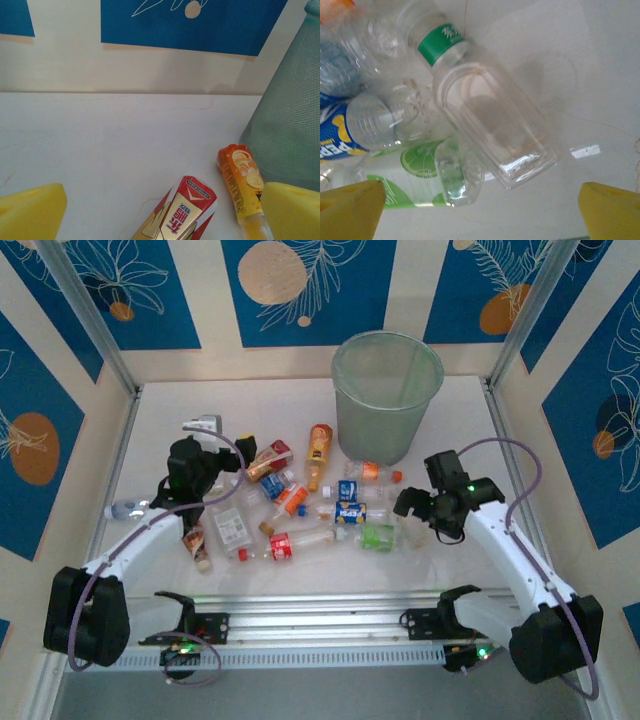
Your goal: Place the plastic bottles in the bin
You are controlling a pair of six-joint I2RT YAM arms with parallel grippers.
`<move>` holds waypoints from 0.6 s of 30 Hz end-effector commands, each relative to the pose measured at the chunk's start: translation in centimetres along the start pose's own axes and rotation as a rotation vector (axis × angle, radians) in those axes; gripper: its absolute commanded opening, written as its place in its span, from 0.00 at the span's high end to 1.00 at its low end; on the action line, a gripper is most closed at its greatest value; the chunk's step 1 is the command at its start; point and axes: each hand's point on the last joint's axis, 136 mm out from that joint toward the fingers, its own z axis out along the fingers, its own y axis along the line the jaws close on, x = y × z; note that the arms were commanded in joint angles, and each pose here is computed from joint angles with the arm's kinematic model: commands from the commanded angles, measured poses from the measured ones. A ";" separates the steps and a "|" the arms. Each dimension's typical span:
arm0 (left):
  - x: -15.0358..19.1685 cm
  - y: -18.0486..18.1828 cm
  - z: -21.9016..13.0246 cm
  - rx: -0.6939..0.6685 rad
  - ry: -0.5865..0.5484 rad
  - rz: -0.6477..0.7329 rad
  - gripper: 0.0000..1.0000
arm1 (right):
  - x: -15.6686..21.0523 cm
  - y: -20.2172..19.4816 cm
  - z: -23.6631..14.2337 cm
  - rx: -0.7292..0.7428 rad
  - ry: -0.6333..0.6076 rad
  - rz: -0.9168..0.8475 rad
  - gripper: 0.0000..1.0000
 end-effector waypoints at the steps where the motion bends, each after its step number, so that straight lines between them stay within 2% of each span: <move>1: -1.0 -0.2 0.0 -0.004 -0.024 -0.026 0.00 | 0.8 -0.5 0.0 0.066 0.049 0.003 0.01; 7: -1.2 -0.3 -0.3 -0.002 -0.031 -0.012 0.00 | 0.6 -1.3 1.2 0.135 0.072 -0.027 0.01; 12: -1.4 -0.2 -0.6 -0.007 -0.041 -0.009 0.00 | 0.1 -0.6 3.0 0.104 0.111 -0.030 0.01; 18: -1.4 0.0 -0.8 -0.018 -0.040 -0.004 0.00 | -0.9 -1.4 5.1 0.170 0.146 -0.009 0.01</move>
